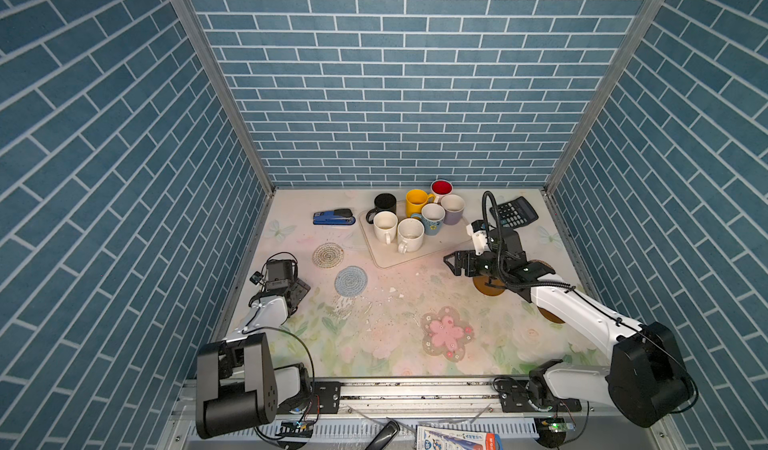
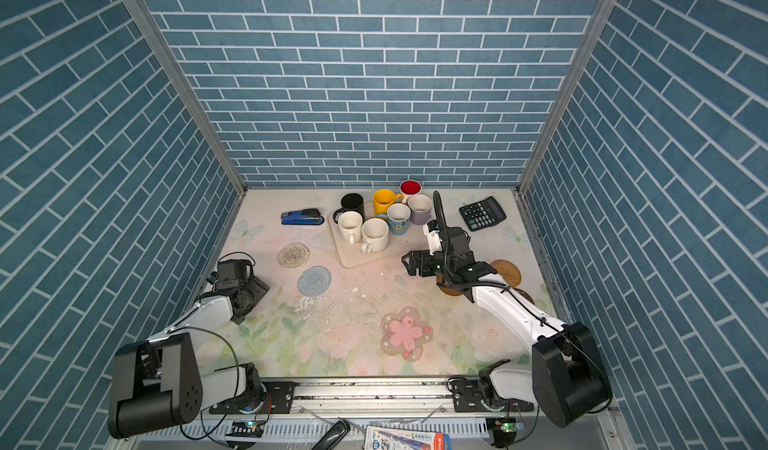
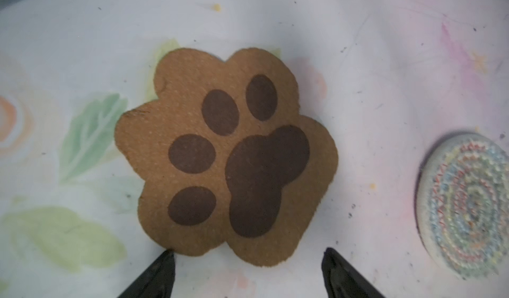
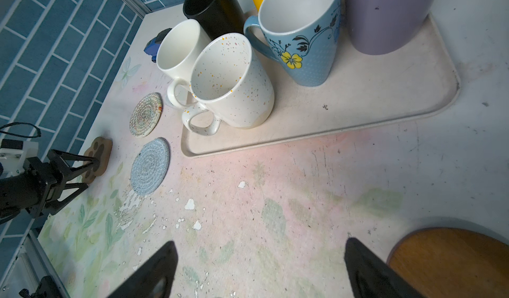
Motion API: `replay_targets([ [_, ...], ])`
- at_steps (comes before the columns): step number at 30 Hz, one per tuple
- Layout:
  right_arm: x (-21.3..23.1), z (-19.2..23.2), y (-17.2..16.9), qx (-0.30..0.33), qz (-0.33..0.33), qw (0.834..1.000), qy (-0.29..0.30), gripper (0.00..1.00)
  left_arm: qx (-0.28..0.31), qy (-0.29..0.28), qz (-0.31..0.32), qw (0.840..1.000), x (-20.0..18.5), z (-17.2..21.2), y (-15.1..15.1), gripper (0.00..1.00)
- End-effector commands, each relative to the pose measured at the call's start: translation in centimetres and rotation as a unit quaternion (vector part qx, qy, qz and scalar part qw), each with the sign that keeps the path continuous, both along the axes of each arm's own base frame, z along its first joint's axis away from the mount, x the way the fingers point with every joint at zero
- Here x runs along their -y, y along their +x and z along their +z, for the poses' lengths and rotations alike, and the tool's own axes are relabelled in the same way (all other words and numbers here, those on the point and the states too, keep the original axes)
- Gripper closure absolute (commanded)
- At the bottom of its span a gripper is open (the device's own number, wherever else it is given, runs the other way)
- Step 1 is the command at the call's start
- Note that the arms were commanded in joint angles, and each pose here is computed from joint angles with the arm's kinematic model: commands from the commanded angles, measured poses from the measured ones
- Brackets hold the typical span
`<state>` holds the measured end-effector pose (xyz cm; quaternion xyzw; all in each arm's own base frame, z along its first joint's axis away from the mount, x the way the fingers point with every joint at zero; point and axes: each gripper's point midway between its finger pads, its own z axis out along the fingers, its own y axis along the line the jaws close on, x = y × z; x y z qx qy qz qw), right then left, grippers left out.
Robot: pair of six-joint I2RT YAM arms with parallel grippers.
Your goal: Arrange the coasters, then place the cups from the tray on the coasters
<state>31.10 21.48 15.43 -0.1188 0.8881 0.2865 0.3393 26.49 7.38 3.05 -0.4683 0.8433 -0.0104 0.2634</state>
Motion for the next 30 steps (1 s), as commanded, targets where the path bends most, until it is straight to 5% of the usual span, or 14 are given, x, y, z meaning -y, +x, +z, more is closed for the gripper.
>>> replay_targets([
  [1,-0.3,1.2,-0.1,0.008,0.000,1.000,0.012,0.05,-0.005,-0.011,-0.015,1.000,0.8,1.1,-0.4,0.15],
  [12,0.0,2.3,-0.8,0.023,0.001,1.000,0.021,0.05,-0.004,0.025,-0.065,0.998,0.2,7.0,1.6,0.16],
  [21,-0.4,3.1,-1.9,0.033,0.000,0.997,0.068,0.05,-0.080,0.013,-0.121,0.989,-1.0,5.2,5.6,0.19],
  [30,-1.5,2.0,-3.0,0.057,0.003,0.998,0.038,0.04,-0.112,-0.019,-0.102,0.988,-4.6,1.9,6.0,0.21],
])
